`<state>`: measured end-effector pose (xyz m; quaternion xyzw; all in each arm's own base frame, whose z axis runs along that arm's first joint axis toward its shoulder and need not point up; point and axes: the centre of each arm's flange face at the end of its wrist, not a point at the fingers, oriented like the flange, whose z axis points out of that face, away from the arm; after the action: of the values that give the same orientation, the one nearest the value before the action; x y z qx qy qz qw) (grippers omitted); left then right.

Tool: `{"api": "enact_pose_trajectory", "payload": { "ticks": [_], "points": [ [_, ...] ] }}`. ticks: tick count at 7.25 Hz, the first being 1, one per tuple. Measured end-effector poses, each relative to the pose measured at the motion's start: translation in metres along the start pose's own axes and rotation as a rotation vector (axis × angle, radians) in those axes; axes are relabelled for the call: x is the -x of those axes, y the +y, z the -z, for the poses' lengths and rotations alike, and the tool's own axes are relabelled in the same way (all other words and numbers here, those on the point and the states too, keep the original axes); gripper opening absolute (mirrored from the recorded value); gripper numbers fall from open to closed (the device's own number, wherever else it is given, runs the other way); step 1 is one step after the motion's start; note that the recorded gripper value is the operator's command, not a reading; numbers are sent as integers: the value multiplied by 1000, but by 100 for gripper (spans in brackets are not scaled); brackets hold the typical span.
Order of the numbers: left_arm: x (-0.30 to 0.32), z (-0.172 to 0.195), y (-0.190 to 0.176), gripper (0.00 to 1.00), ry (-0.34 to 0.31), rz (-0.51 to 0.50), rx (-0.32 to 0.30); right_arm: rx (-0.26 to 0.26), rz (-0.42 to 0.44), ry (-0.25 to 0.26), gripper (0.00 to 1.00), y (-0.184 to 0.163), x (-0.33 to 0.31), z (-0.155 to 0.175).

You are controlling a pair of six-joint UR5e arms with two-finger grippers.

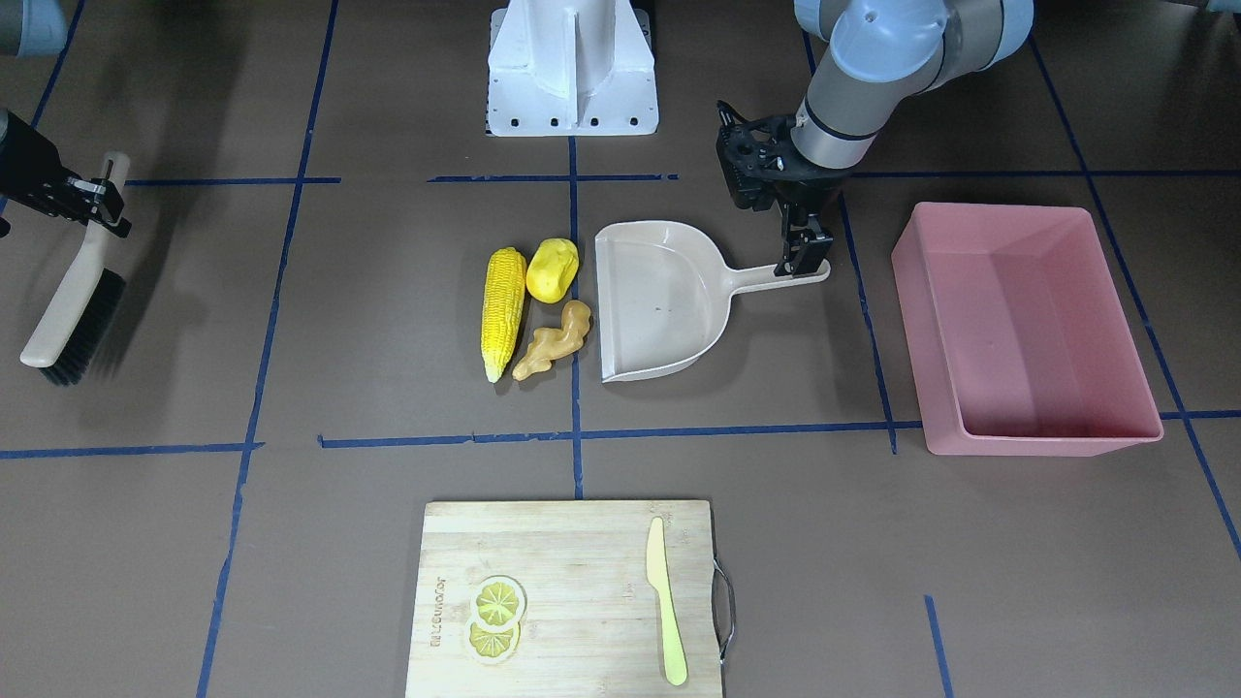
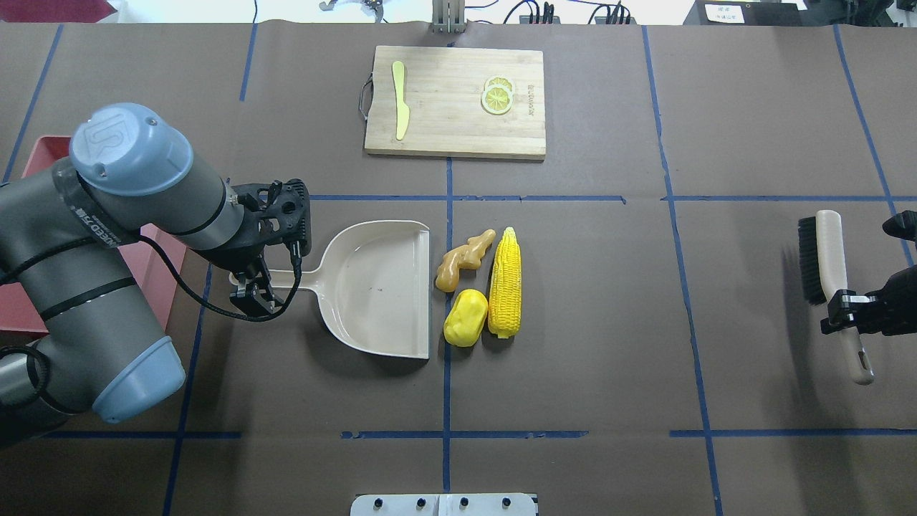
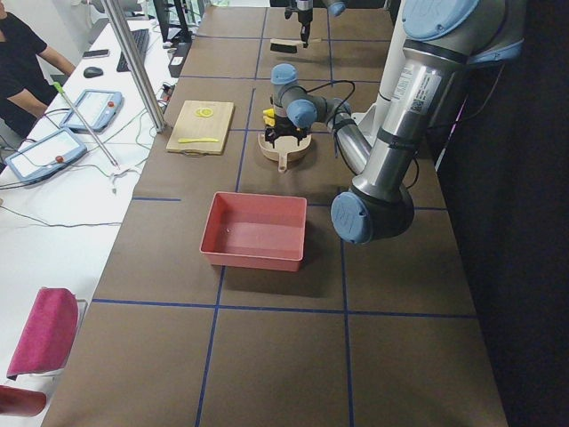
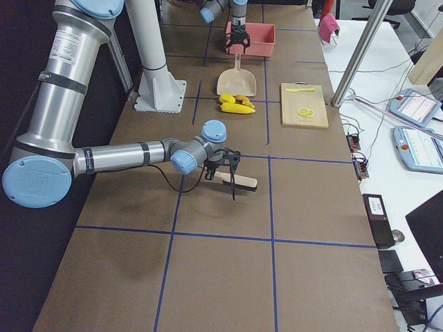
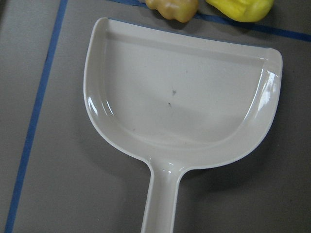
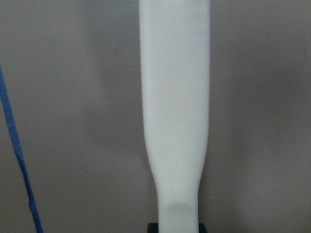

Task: Sweep and dump trash into bin
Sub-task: 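Grasp the dustpan handle with the left gripper while the right grasps the brush, then lift the brush with the right gripper and carry it toward the corn and potato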

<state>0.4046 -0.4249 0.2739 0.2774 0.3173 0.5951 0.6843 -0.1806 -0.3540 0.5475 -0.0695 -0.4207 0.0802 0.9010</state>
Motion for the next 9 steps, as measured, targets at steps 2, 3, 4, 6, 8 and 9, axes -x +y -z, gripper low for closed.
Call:
{"api": "enact_pose_trajectory", "payload": {
  "ticks": [2,3,4,6,8,9],
  "points": [
    [6,-14,2,100,10,-43,25,15,-5,5,0,4,28,18],
    [11,-20,4,100,3,-64,40,18,-14,11,0,9,41,32],
    [16,-26,6,100,-14,-73,59,20,-22,11,0,14,49,45],
    [23,-38,9,100,-25,-71,88,28,-27,-13,0,20,59,64],
    [26,-46,10,100,-21,-59,102,48,-21,-29,0,19,78,70],
    [26,-47,9,100,-20,-56,104,66,-28,-11,0,15,98,68]
  ]
}}
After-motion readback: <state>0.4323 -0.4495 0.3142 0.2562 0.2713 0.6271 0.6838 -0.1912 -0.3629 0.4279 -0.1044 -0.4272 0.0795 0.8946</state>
